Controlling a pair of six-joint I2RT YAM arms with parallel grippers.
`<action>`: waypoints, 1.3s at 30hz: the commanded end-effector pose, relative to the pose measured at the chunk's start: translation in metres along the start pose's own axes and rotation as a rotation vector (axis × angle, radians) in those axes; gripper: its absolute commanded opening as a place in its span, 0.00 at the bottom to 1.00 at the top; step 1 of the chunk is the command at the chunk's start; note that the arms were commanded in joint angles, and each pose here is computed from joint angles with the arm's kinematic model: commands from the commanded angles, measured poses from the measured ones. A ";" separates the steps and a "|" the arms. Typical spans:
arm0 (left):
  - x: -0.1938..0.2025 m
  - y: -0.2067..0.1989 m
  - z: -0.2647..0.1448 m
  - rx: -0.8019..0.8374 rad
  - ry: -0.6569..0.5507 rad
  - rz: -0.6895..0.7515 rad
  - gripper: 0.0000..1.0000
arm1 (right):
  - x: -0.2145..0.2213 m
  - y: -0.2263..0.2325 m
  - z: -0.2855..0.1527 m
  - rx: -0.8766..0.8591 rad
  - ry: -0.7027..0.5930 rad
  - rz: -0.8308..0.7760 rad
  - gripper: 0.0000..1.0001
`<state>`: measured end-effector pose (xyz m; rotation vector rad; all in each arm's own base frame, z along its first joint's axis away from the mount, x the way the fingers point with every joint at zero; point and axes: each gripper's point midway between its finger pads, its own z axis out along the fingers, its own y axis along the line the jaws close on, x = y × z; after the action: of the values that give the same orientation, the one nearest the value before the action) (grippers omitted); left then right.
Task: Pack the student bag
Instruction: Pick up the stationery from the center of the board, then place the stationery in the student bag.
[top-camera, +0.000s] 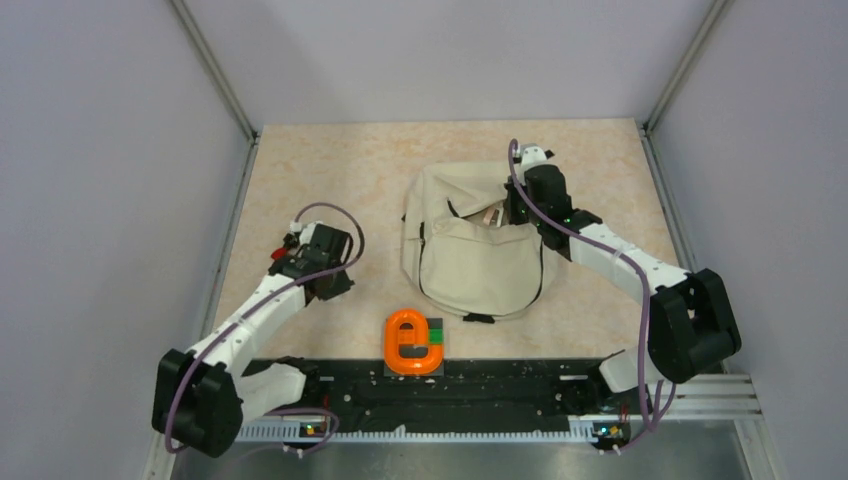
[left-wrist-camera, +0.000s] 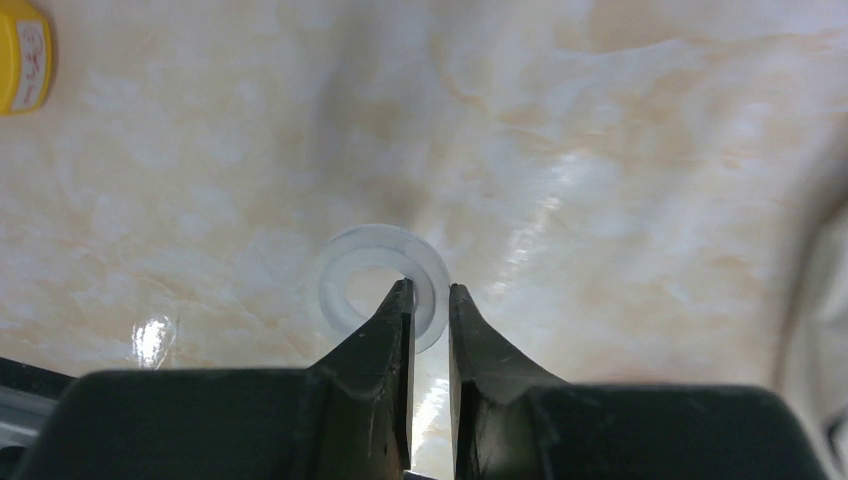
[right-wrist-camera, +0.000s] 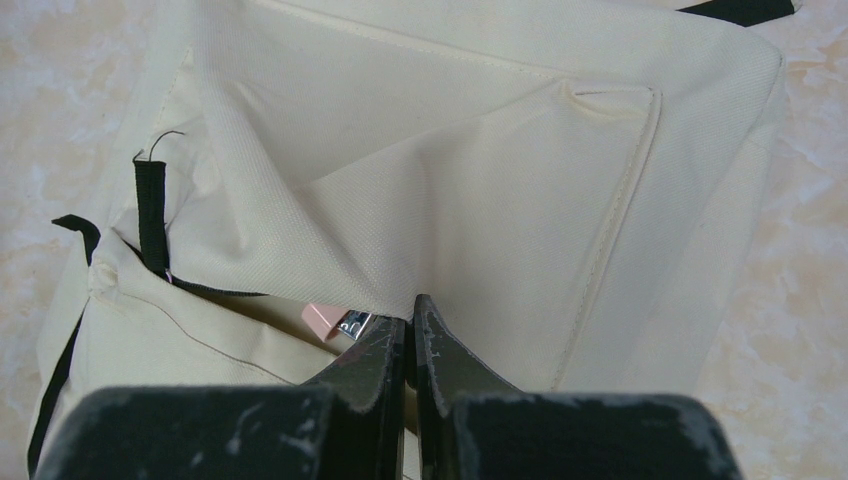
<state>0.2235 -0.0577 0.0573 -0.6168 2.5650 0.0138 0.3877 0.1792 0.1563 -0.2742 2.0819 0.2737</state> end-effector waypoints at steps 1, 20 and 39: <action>-0.038 -0.056 -0.056 0.233 -0.148 0.078 0.00 | -0.024 0.008 -0.002 -0.038 -0.072 0.023 0.00; 0.013 -0.354 -0.134 1.057 0.016 0.446 0.00 | -0.046 0.010 -0.022 -0.045 -0.095 0.022 0.00; -0.039 -0.401 -0.064 0.935 -0.303 0.600 0.00 | -0.049 0.012 -0.031 -0.057 -0.105 0.032 0.00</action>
<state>0.3618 -0.4075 0.1491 0.4288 2.2439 -0.8655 0.3784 0.1763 0.1647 -0.2831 2.1025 0.2777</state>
